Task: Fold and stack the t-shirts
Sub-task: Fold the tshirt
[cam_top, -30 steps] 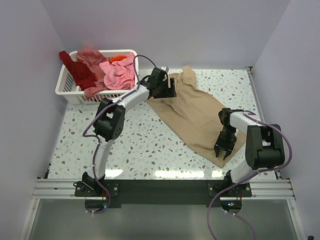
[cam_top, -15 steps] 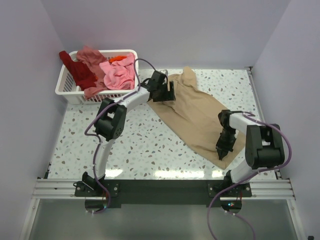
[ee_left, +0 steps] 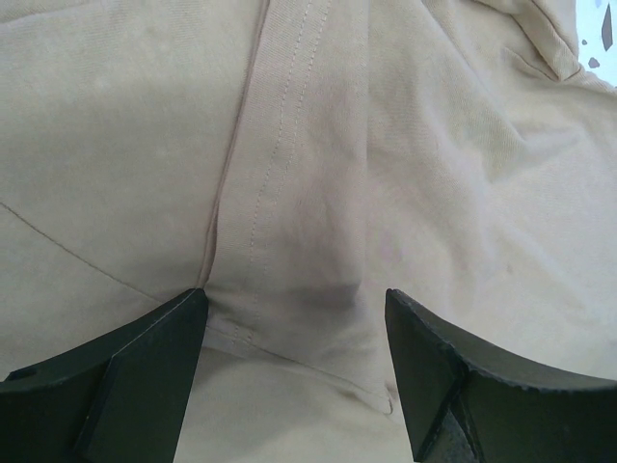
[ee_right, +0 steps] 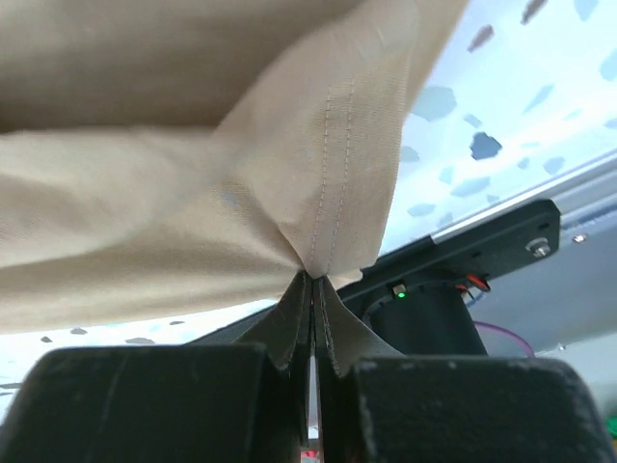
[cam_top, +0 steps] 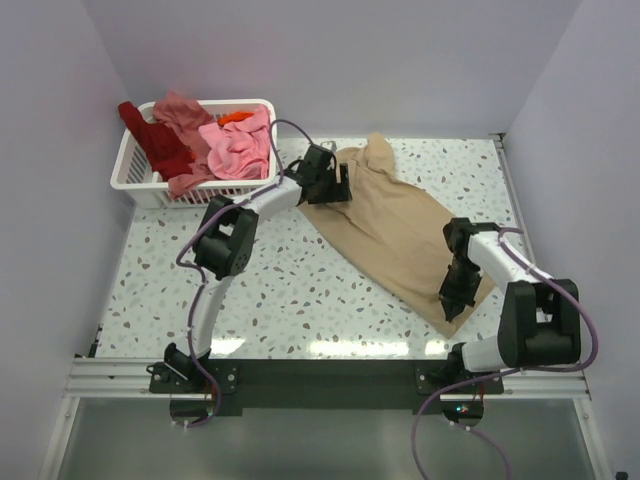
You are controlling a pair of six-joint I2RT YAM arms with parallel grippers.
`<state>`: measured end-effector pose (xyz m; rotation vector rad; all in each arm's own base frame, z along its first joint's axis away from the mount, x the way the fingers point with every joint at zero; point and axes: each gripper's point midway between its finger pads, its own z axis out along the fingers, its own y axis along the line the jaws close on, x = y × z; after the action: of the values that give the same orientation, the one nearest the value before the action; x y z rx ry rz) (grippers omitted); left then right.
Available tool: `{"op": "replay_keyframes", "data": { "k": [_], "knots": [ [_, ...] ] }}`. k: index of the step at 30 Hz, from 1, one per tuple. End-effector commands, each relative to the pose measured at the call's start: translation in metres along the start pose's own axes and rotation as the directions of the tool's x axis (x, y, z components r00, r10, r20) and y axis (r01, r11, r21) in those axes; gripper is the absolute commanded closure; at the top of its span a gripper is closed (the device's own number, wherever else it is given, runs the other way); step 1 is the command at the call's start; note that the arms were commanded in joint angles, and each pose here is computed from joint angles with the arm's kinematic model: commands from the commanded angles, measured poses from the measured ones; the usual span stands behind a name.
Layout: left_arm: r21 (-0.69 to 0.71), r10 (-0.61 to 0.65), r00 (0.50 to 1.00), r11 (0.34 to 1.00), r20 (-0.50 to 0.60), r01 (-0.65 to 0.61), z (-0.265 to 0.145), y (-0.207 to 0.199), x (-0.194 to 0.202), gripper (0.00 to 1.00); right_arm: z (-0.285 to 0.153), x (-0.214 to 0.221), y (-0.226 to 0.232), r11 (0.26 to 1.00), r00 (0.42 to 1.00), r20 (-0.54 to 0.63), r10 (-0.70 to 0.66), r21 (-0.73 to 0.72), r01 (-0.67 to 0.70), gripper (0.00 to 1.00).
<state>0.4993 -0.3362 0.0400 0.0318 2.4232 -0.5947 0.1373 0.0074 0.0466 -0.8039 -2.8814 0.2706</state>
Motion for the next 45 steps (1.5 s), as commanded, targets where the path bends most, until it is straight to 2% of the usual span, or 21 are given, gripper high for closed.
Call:
{"op": "replay_keyframes", "data": {
  "k": [1, 15, 19, 21, 23, 24, 27, 29, 32, 37, 45],
  "knots": [
    [-0.081, -0.036, 0.999, 0.996, -0.028, 0.033, 0.018, 0.034, 0.013, 0.20, -0.013, 0.006, -0.018, 0.998, 1.000, -0.002, -0.017, 0.062, 0.017, 1.00],
    [-0.086, -0.002, 1.000, 0.996, -0.003, 0.002, 0.014, 0.043, -0.003, 0.20, -0.025, 0.028, -0.023, 0.997, 0.998, -0.048, -0.037, 0.070, 0.041, 1.00],
    [-0.073, 0.010, 1.000, 0.997, 0.010, -0.009, 0.012, 0.039, -0.009, 0.20, -0.027, 0.035, -0.019, 0.998, 0.997, -0.056, -0.046, 0.042, 0.048, 0.96],
    [-0.072, 0.013, 1.000, 0.997, 0.012, -0.012, 0.010, 0.038, -0.011, 0.20, -0.029, 0.039, -0.018, 0.997, 0.996, -0.064, -0.064, 0.036, 0.066, 0.86],
    [-0.065, 0.021, 0.999, 0.998, 0.025, -0.019, 0.007, 0.033, -0.019, 0.20, -0.032, 0.042, -0.018, 0.995, 0.994, -0.062, -0.091, 0.025, 0.093, 0.69],
    [-0.063, 0.024, 0.999, 0.998, 0.029, -0.022, 0.004, 0.032, -0.022, 0.20, -0.036, 0.046, -0.020, 0.994, 0.992, -0.067, -0.107, 0.032, 0.109, 0.52],
    [-0.052, 0.033, 0.998, 0.998, 0.058, -0.030, -0.007, 0.023, -0.037, 0.18, -0.050, 0.045, -0.020, 0.992, 0.992, -0.038, -0.122, 0.008, 0.123, 0.33],
    [-0.046, 0.036, 0.996, 0.998, 0.079, -0.033, -0.015, 0.017, -0.048, 0.16, -0.062, 0.037, -0.017, 0.992, 0.992, 0.010, -0.128, -0.014, 0.128, 0.28],
    [-0.033, 0.034, 0.994, 0.999, 0.107, -0.031, -0.028, 0.007, -0.065, 0.14, -0.068, 0.021, -0.004, 0.991, 0.991, 0.058, -0.122, -0.047, 0.125, 0.26],
    [-0.024, 0.012, 0.990, 1.000, 0.143, -0.008, -0.052, 0.003, -0.087, 0.12, -0.067, -0.006, 0.030, 0.982, 0.989, 0.087, -0.123, -0.130, 0.134, 0.27],
    [-0.059, 0.007, 0.996, 0.998, 0.093, -0.001, -0.049, 0.015, -0.078, 0.15, -0.075, -0.055, 0.078, 0.963, 0.978, 0.166, -0.130, -0.213, 0.164, 0.29]
  ]
}}
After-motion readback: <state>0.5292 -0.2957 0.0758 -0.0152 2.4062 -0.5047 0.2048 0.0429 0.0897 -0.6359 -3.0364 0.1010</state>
